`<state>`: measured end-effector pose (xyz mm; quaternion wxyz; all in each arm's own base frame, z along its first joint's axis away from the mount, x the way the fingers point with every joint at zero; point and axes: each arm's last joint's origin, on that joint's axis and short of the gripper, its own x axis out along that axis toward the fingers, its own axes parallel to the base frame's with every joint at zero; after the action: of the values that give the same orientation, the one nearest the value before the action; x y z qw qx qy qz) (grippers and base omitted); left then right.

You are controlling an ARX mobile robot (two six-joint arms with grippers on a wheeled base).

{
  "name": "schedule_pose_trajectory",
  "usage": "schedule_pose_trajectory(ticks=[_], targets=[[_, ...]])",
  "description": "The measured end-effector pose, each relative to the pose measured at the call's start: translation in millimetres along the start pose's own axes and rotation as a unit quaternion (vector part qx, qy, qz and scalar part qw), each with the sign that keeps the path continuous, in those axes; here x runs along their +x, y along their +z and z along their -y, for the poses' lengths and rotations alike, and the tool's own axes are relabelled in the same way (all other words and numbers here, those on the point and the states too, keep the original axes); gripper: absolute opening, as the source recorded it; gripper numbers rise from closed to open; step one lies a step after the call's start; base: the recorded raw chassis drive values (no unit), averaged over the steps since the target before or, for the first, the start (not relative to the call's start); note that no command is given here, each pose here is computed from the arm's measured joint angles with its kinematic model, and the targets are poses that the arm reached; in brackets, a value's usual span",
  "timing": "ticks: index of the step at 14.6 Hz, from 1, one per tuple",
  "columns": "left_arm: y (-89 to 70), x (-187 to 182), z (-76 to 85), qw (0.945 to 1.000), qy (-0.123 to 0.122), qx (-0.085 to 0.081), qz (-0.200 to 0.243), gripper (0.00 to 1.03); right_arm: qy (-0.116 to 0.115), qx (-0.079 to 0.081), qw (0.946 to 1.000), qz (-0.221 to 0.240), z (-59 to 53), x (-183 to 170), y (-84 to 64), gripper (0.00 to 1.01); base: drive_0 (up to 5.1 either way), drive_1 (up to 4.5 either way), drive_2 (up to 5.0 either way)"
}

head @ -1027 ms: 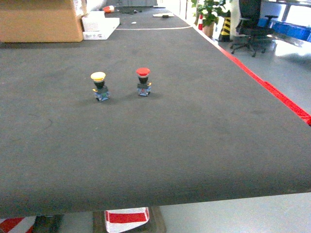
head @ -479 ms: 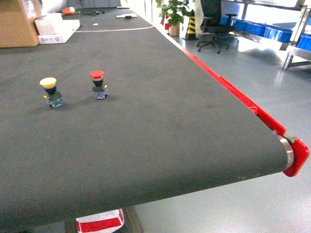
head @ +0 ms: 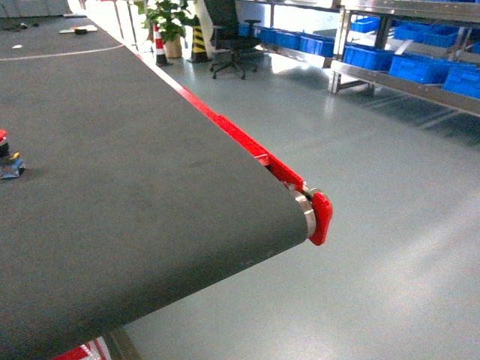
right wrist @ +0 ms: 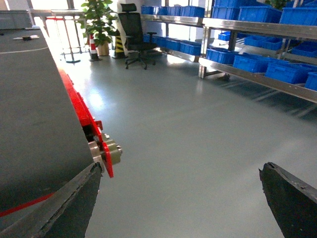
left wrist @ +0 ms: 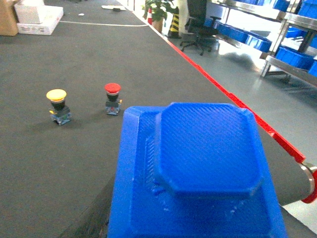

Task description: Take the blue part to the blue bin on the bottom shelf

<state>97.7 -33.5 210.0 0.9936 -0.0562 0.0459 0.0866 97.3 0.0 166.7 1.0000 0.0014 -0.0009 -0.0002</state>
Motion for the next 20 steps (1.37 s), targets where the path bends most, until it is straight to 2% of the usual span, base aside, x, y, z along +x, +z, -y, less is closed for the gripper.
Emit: schedule_pose_trajectory(ticks=[20], targets=[[0.1, 0.0, 0.1, 1.0, 0.0, 0.0, 0.0, 0.43, 0.0, 0.0, 1.0, 0.0, 0.0, 0.0, 0.0, 0.98, -1.5, -1.53, -1.5]])
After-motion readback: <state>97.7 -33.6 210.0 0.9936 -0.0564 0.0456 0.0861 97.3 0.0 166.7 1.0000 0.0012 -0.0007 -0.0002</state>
